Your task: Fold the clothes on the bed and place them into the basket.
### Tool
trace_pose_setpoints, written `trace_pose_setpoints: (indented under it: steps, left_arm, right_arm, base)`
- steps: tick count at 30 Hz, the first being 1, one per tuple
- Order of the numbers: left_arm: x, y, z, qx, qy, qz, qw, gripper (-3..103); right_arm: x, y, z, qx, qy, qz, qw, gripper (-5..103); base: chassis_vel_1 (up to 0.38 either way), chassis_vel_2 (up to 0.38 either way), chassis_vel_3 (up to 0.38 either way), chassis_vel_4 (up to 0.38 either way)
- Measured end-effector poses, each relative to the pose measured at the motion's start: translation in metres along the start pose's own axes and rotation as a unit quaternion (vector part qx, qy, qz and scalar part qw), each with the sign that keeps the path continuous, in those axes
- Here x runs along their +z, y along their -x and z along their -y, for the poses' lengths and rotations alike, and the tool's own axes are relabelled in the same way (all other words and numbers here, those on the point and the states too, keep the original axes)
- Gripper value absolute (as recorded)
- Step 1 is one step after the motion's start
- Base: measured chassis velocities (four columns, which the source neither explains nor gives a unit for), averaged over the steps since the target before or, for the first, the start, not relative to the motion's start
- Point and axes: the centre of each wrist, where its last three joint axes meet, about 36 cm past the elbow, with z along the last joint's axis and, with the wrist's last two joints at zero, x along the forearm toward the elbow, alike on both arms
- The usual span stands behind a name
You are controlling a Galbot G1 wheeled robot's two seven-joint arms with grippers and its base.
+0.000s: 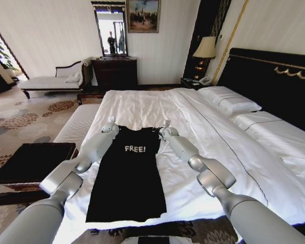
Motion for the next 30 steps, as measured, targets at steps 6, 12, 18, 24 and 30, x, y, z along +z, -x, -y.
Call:
trace_pose_setpoints:
  steps: [6,12,18,24,30]
  left_arm:
    - [0.005,-0.004,-0.008,0.0,0.005,-0.008,1.0,26]
    - [0.009,-0.018,-0.016,0.005,0.0,-0.003,1.0,48]
    - [0.015,-0.048,-0.02,0.037,-0.018,0.019,0.999,70]
    - [0.038,-0.095,-0.036,0.079,-0.042,0.066,0.9938,92]
    - [0.094,-0.144,-0.067,0.093,-0.048,0.094,0.9901,100]
  right_arm:
    - [0.005,-0.004,0.002,-0.003,-0.007,-0.001,1.0,25]
    - [0.005,-0.014,-0.002,-0.012,-0.025,0.003,1.0,41]
    - [0.0,-0.039,-0.003,-0.03,-0.028,0.017,0.999,63]
    - [0.015,-0.09,0.023,-0.039,-0.04,0.036,0.998,85]
    - [0.038,-0.163,0.069,-0.021,-0.03,0.051,0.998,100]
  base:
    - [0.0,0.0,0.0,0.0]
    - [0.0,0.0,0.0,0.0]
    - [0.0,0.0,0.0,0.0]
    - [0.0,0.0,0.0,0.0]
    - [0.0,0.0,0.0,0.0]
